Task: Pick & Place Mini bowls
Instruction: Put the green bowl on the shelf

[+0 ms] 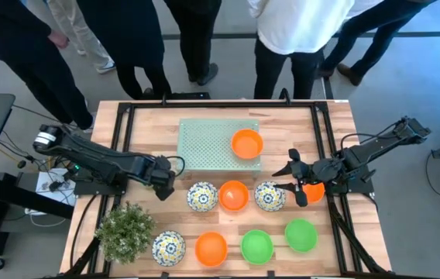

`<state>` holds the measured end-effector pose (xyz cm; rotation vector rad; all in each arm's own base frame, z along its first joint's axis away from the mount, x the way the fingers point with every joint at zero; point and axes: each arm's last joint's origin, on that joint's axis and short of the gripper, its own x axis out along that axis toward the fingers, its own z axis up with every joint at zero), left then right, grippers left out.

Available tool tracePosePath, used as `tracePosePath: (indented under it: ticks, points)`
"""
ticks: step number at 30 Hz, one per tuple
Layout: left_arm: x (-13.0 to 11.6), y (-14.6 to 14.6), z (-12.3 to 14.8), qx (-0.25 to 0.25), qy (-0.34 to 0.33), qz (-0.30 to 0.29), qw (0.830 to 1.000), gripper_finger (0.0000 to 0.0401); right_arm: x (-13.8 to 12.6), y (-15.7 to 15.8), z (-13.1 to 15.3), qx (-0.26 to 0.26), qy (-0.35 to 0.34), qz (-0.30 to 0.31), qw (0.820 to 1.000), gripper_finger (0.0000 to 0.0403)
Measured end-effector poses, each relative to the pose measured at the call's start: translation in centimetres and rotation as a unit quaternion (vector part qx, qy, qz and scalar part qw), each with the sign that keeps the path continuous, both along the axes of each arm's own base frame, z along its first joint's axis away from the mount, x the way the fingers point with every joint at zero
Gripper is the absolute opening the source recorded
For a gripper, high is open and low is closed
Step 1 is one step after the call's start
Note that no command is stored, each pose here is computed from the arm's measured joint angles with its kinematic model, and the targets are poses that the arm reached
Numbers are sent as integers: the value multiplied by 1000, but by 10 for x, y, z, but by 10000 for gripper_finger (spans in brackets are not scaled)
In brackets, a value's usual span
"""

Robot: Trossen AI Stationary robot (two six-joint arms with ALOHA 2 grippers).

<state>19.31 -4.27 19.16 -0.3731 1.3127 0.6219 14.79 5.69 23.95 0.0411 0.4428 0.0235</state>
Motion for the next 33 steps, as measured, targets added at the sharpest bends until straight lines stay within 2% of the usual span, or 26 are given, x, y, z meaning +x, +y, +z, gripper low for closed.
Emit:
tracePosePath:
  ticks: [15, 22, 26, 33]
  points:
    - [11, -3, -19, 9, 33, 2, 999, 159, 0, 0, 0, -1, 1, 0, 1000, 172]
    - [11, -3, -19, 16, 30, -3, 999, 155, 0, 0, 0, -1, 1, 0, 1000, 172]
    - [11, -3, -19, 19, 29, -3, 999, 122, 0, 0, 0, -1, 3, 0, 1000, 170]
    - [11, -3, -19, 18, 28, -3, 999, 22, 0, 0, 0, -1, 3, 0, 1000, 171]
